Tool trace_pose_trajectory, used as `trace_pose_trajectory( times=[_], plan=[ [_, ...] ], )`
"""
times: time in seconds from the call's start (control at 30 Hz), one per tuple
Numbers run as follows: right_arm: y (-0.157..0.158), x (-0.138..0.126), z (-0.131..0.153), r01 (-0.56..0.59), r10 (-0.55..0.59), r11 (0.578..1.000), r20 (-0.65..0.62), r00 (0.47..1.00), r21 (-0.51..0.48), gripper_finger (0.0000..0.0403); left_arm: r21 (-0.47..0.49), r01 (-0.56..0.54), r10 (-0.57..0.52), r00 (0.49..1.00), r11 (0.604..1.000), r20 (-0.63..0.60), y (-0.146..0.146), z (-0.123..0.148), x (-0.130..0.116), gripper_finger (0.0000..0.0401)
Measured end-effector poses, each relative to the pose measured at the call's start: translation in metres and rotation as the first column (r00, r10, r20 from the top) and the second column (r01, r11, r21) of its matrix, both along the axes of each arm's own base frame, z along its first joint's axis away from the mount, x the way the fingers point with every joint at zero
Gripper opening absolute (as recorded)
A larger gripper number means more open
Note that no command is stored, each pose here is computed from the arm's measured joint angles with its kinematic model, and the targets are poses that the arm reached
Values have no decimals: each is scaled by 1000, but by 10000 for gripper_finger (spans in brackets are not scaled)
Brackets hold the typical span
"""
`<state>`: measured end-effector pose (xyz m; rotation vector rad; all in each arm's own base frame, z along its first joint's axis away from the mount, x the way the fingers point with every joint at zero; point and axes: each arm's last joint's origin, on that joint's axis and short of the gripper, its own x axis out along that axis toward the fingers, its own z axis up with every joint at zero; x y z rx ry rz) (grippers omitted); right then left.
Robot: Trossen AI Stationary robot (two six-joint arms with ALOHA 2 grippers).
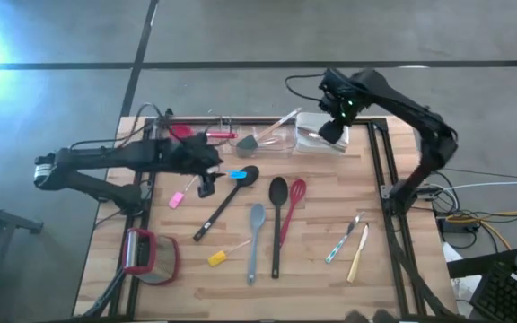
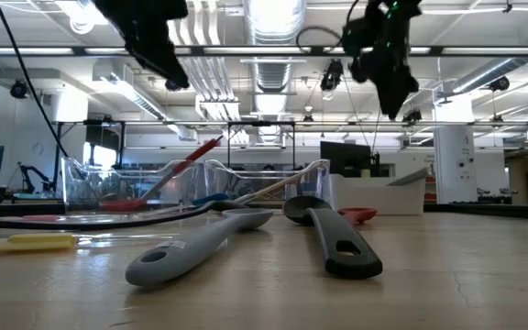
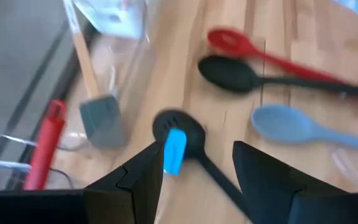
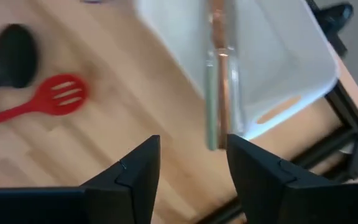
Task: Pick & Place Kitchen Items
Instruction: Put the blue serving spoon into the left transparent bin
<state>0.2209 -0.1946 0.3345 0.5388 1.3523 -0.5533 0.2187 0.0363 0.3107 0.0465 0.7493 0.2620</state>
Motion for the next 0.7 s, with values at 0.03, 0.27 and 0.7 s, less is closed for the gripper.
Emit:
trace_pose_trajectory(
  times=[0.03, 0.27, 0.7],
  plan=[
    [9, -1, 5, -11, 11, 1000, 23, 1000, -8, 172, -2, 5, -5, 1000, 1000, -24, -1, -6, 2, 197],
    [71, -13, 27, -77, 90, 994, 169, 982, -83, 159, -26, 218, -219, 961, 976, -167, -10, -45, 17, 197],
    [116, -20, 37, -134, 182, 978, 346, 921, -157, 141, 177, 835, -783, 550, 521, -292, -79, -92, 78, 197]
  ],
)
